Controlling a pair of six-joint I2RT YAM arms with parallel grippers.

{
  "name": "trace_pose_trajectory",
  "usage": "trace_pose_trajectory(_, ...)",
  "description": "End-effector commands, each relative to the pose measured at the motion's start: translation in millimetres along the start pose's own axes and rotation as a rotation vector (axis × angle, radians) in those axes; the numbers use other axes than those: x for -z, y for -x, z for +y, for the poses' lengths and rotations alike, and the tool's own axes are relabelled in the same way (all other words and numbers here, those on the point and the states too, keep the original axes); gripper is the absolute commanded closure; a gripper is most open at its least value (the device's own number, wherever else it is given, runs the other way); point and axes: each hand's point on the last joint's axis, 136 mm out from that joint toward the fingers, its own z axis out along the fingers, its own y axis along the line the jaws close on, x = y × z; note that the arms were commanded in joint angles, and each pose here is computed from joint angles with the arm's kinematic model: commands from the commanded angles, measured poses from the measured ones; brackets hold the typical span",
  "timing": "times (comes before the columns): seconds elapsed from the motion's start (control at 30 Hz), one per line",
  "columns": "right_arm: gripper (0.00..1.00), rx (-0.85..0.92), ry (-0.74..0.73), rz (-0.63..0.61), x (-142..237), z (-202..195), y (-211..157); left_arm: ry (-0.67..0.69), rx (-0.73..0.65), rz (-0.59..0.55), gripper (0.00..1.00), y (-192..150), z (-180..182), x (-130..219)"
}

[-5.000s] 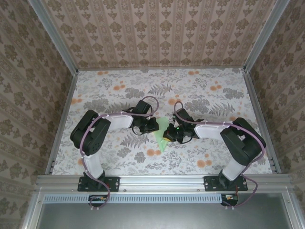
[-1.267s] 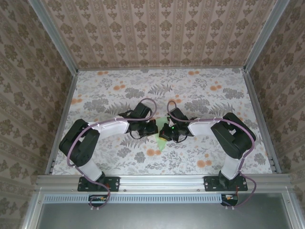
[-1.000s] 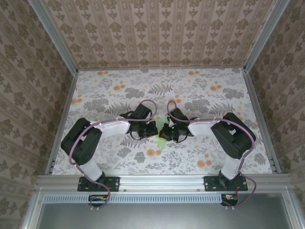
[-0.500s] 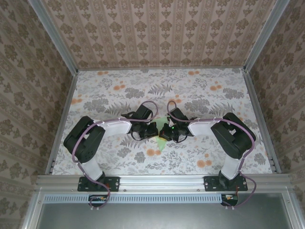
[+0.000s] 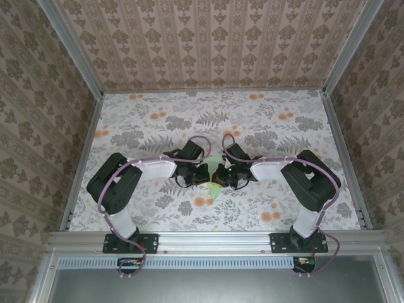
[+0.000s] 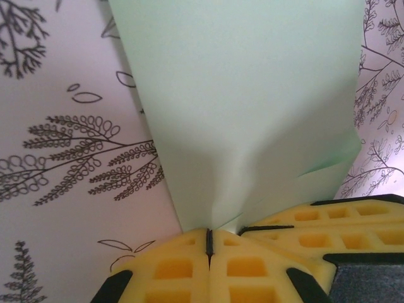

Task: Fold a paper plane with a square sheet of paper (pick it up from the middle)
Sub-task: Third fold the triangle at the center of the table.

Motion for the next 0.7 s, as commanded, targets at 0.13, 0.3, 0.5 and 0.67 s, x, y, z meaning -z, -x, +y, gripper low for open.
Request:
trace_pose_trajectory(0.13, 0.98, 0.032, 0.026, -0.014, 22.3, 5.7, -0.1, 0.164, 0.006, 0.050, 1.00, -13.9, 36.8, -7.3)
trace_pose_trajectory(0.3, 0.98, 0.071, 0.000, -0.024, 25.9, -4.5, 4.7, 0.169, 0.001, 0.051, 1.00, -13.0, 37.1, -8.4)
trace_pose_trajectory(0.5, 0.98, 0.124, -0.010, -0.026, 19.6, -17.1, 8.0, 0.161, -0.007, 0.053, 1.00, -11.1, 34.3, -10.0)
trace_pose_trajectory(0.67, 0.98, 0.137, -0.055, -0.027, 18.1, -31.3, 5.7, 0.160, -0.013, 0.053, 1.00, -9.8, 33.1, -10.6)
